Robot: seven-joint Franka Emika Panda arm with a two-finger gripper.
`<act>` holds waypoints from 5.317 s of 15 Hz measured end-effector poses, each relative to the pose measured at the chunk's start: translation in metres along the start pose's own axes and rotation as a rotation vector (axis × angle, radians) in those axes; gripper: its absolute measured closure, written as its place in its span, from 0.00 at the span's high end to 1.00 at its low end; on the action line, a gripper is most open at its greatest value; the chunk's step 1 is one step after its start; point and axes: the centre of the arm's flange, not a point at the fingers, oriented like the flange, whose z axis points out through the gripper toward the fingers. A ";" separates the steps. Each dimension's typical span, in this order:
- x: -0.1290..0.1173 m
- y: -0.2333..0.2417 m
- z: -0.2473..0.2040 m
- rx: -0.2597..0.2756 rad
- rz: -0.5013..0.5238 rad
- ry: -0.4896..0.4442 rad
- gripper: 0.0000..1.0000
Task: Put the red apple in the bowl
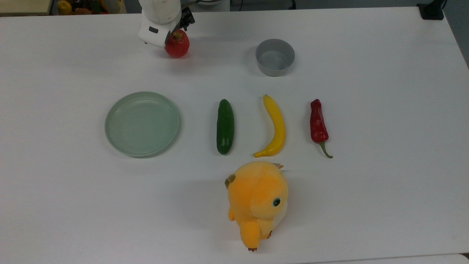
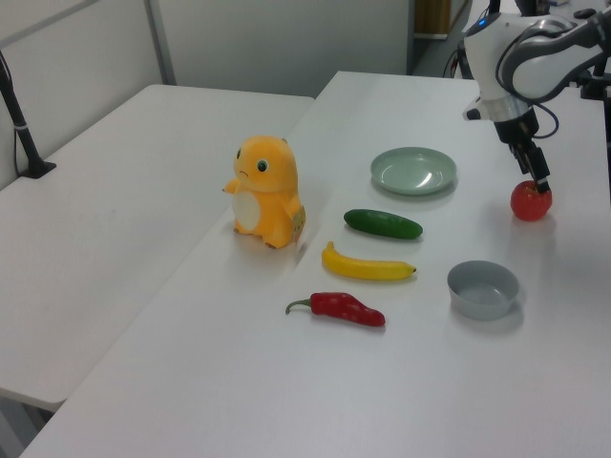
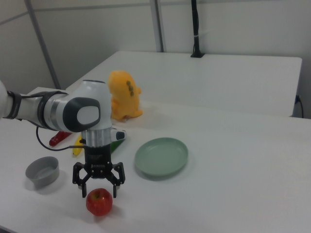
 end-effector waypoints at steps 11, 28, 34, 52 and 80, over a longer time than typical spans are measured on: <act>0.007 -0.014 0.025 -0.051 -0.026 -0.002 0.75; 0.004 -0.118 -0.128 -0.002 -0.062 0.064 0.74; 0.033 -0.220 -0.140 0.020 -0.029 0.082 0.74; 0.131 -0.256 -0.032 0.051 0.070 0.135 0.74; -0.022 -0.090 -0.300 0.054 0.515 0.466 1.00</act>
